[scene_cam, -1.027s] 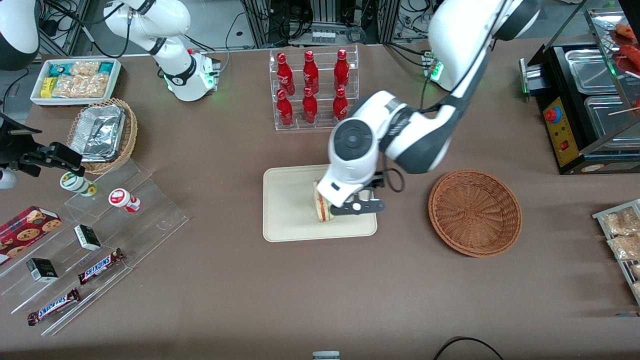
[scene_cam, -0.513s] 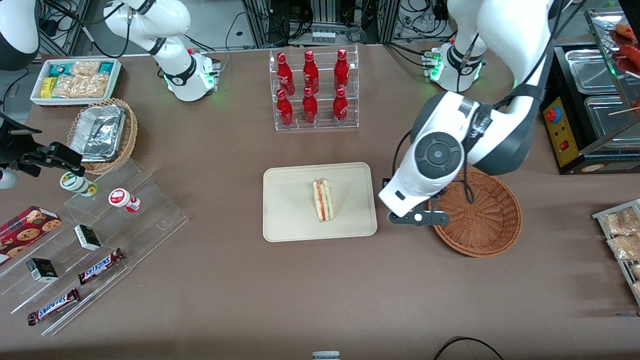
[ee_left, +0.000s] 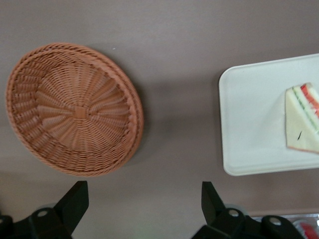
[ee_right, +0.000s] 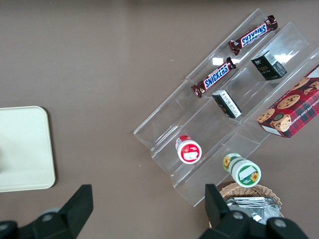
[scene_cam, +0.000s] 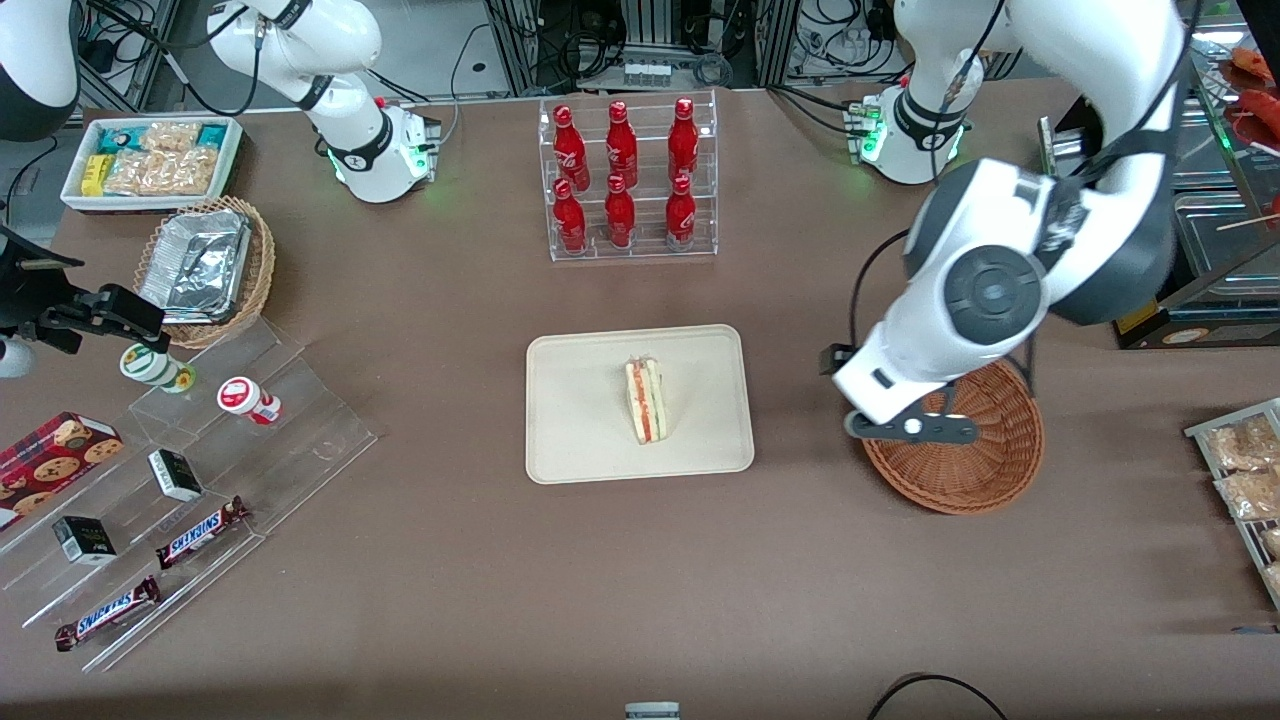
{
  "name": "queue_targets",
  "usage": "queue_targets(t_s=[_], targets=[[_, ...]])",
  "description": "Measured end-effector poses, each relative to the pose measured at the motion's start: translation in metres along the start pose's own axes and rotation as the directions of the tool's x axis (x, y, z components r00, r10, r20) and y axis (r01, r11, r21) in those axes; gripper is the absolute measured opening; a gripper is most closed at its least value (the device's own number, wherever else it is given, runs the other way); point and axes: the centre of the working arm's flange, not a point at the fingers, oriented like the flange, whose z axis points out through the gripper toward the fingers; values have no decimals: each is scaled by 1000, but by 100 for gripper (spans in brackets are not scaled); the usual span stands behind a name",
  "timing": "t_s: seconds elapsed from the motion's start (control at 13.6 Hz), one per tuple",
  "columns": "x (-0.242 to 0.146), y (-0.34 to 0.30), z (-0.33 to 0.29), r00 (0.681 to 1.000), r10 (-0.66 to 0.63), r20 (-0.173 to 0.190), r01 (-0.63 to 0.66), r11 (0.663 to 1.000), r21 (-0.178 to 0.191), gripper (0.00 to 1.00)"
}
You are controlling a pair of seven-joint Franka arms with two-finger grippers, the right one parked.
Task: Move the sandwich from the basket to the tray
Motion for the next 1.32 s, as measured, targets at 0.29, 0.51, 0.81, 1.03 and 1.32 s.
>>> queue_targets(t_s=[0.29,0.51,0.81,1.03,1.32], targets=[[-32,-64,-22,999,50,2,-50,999,-20,100],[-67,-102,-49,997,74,30,-74,997,-11,100],[-104,-121,-81,997,62,43,-63,998,3,100],[-112,-136,-84,997,41,58,-41,999,1,100],[-116,-151,-85,998,25,66,-25,1000,-4,100]])
